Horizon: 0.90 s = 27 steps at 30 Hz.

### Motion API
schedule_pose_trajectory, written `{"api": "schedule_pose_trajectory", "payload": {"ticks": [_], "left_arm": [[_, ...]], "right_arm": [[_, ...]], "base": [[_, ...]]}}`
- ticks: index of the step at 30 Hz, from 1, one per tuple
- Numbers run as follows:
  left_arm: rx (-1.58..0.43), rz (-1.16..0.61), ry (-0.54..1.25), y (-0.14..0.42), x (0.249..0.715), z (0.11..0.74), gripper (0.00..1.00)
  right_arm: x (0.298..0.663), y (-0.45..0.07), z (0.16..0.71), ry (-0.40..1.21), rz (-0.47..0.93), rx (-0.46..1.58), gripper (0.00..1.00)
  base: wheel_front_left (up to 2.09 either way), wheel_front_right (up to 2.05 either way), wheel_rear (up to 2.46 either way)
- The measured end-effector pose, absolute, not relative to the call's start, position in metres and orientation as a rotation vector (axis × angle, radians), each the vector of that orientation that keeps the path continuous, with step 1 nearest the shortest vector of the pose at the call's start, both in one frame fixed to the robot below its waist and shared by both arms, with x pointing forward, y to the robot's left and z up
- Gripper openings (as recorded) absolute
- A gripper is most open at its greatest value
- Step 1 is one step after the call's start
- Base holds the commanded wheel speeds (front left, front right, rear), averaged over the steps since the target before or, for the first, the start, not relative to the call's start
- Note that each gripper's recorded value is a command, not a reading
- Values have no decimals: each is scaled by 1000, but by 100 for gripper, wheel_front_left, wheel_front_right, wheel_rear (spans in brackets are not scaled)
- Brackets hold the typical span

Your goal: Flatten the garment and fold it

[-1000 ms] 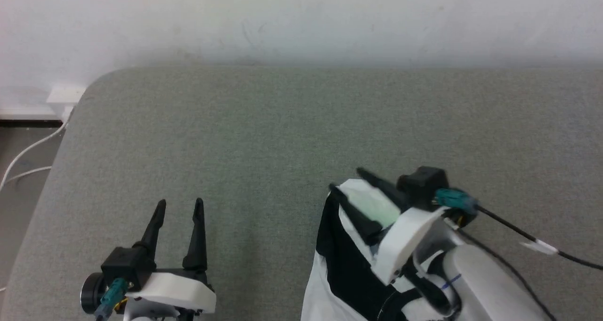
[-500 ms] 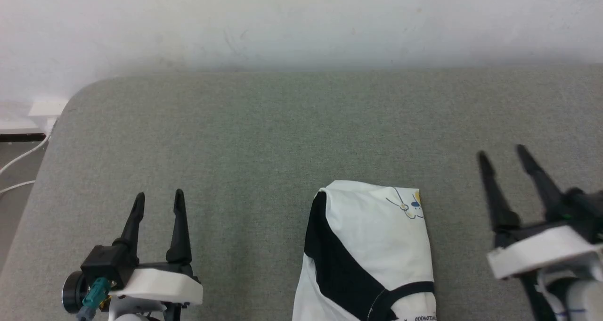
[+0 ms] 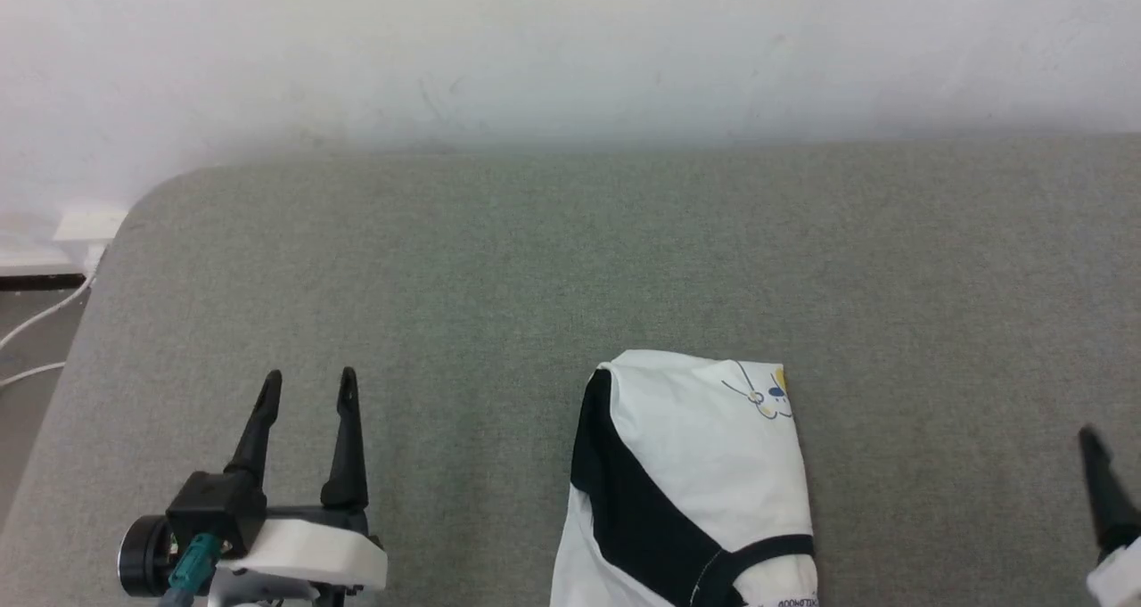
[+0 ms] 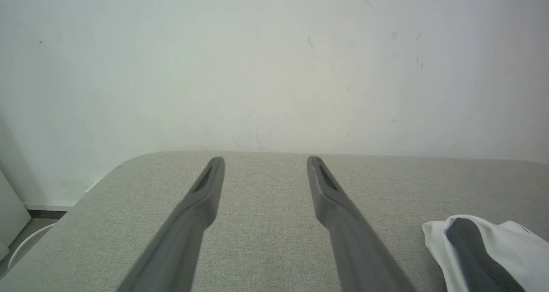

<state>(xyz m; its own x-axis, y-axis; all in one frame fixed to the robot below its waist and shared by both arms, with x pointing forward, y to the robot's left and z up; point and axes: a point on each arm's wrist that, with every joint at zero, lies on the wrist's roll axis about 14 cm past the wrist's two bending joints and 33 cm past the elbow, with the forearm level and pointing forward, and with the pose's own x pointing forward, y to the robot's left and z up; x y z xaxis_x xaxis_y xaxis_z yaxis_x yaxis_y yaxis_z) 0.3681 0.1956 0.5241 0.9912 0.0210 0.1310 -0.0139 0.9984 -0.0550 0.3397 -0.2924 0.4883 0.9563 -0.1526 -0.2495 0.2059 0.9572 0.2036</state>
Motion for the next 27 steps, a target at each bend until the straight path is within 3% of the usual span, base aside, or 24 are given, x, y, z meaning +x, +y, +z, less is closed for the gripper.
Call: {"api": "schedule_pose_trajectory", "payload": {"ticks": [4,9,20,22,23,27], "left_arm": [[-52,9,-139,193,366,526,100],[-54,6,-137,191,363,526,100],[-61,13,-113,191,360,518,100],[-63,14,-108,191,360,516,100],[-64,15,-106,191,360,516,100],[-65,20,-100,193,359,514,100]], "right_arm": [[319,-279,432,516,-162,435,100],[296,-212,384,826,-24,772,100],[329,-104,401,898,309,1036,100],[334,-93,401,905,331,1019,28],[335,-89,400,908,339,1012,0],[340,-79,401,911,370,947,0]], "base": [[0,0,0],[0,0,0],[0,0,0],[0,0,0],[0,0,0],[0,0,0]]}}
